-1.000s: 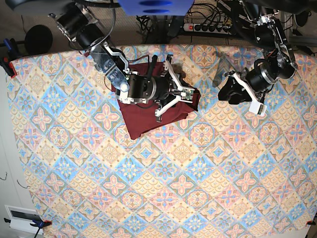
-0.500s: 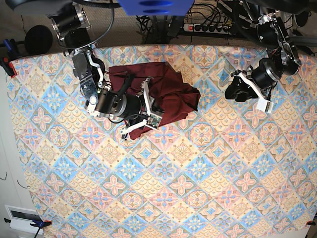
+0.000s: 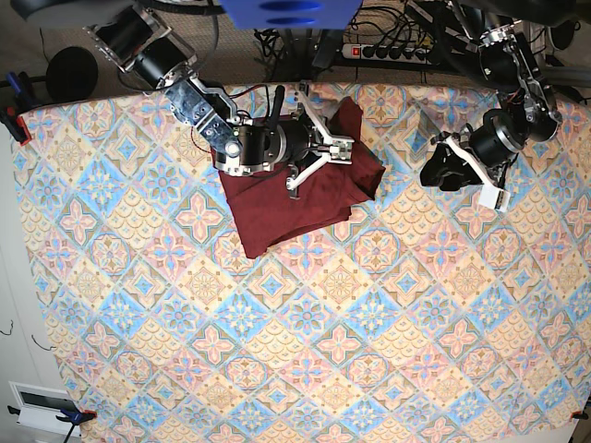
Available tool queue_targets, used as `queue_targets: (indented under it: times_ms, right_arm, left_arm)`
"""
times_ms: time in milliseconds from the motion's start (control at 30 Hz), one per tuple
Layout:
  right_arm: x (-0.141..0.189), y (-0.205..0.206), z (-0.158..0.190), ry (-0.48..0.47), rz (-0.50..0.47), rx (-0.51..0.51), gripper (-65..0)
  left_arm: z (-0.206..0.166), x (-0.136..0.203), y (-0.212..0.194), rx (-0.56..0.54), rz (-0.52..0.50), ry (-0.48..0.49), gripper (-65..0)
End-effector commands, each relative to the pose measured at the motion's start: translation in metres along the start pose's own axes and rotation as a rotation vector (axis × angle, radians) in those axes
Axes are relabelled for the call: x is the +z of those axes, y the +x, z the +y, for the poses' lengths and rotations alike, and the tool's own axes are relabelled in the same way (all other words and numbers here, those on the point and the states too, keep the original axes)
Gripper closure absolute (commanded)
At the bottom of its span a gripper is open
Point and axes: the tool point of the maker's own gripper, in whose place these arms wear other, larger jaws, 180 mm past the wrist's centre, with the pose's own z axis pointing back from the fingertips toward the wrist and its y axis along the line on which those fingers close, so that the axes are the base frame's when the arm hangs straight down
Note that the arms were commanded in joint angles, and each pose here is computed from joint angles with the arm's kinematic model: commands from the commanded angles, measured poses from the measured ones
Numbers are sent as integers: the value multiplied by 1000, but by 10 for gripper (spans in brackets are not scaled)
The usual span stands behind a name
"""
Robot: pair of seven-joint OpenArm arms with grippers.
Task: Layout the t-shirt on the table in an organized manner, then fold the t-shirt properly
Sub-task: 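Press and flatten the folded shirt bundle with the right gripper, then grasp the folded shirt's corners with both grippers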
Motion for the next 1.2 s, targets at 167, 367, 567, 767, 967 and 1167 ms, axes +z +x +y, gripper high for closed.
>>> queue_targets:
  times_ms: [167, 367, 567, 767, 967, 1167]
  right_arm:
    - [30, 10, -55, -147, -58, -30, -39]
    - [76, -6, -116, -341, -122, -165, -40]
    - [98, -7, -142, -418, -137, -183, -40]
    - [90, -25, -162, -405, -87, -234, -40]
    - [62, -49, -152, -324, -13, -278, -40]
    - [39, -60, -139, -252, 57, -263, -39]
  left_arm:
    - [-23, -9, 3, -39, 1, -73, -248]
    - [-74, -23, -24, -110, 97, -204, -247]
    - [-109, -28, -44, -145, 153, -296, -39]
    - [-93, -34, -49, -195, 182, -206, 0]
    - [-86, -58, -43, -212, 156, -121, 0]
    - [-80, -94, -38, -152, 170, -113, 0]
